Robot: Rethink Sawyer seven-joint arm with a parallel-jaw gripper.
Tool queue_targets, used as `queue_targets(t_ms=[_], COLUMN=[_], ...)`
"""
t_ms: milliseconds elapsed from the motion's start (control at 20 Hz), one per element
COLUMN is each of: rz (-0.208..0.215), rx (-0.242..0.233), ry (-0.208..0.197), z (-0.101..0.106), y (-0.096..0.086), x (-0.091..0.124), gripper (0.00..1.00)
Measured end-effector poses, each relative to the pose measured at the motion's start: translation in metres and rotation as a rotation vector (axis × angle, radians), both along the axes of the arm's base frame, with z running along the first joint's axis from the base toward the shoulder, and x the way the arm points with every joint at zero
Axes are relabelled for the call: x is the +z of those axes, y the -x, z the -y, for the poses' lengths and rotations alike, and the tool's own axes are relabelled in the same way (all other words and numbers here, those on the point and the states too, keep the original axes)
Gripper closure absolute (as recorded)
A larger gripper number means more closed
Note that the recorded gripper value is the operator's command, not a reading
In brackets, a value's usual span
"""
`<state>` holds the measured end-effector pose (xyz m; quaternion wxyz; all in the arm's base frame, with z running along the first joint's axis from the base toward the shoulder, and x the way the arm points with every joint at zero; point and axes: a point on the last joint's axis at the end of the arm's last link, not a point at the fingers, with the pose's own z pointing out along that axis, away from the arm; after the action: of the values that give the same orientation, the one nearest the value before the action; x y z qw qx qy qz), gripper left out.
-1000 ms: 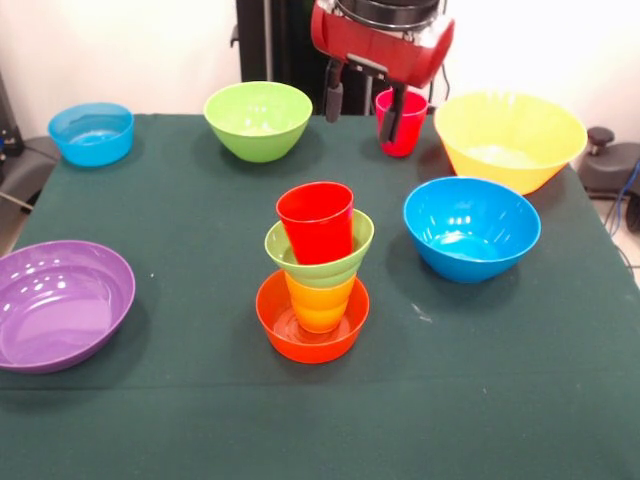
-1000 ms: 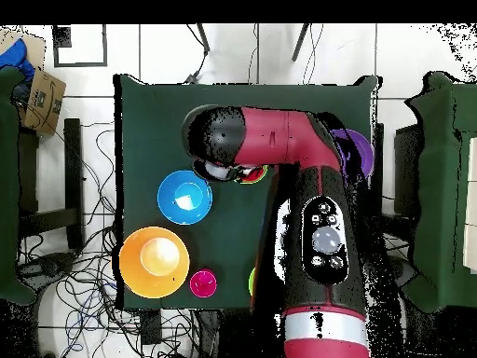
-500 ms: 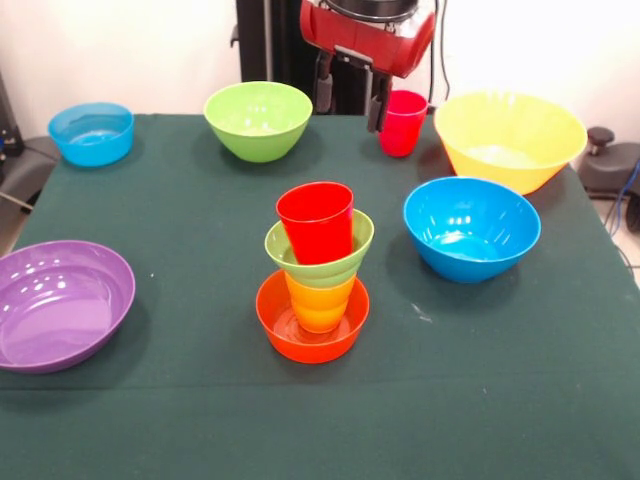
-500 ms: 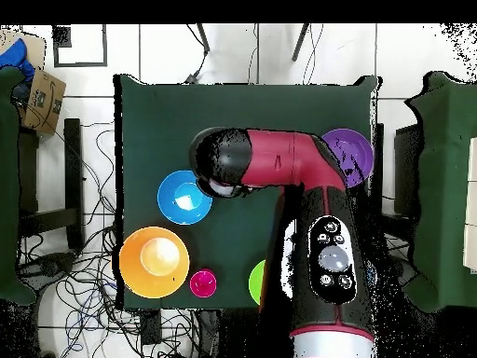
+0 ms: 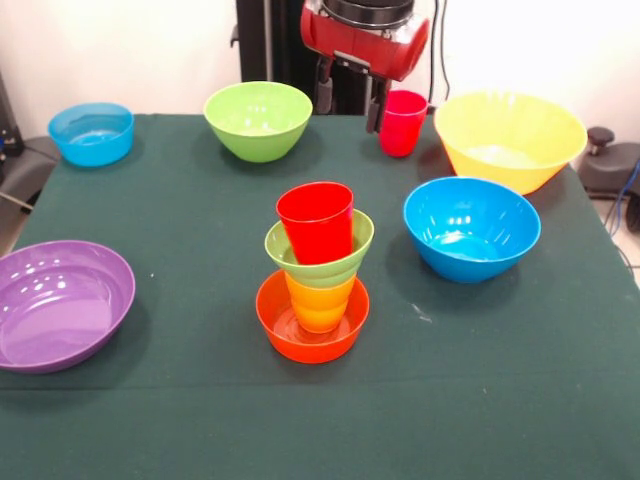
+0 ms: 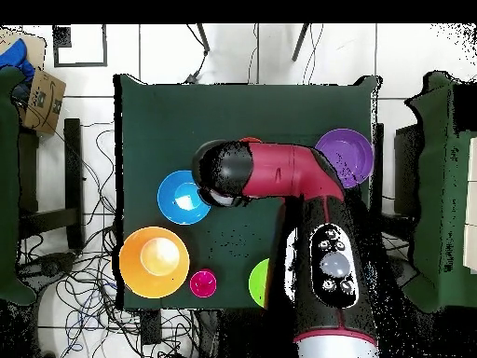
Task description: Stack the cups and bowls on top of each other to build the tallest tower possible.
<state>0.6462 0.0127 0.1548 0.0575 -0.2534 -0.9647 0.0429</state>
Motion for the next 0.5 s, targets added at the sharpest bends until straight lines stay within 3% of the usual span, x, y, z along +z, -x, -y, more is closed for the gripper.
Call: queue_targets(t_ms=[500], rz=[0.005], rx=[-0.019], ry=[-0.003], z=[0.034], y=[0.013], x=[-0.003], gripper=[0.0])
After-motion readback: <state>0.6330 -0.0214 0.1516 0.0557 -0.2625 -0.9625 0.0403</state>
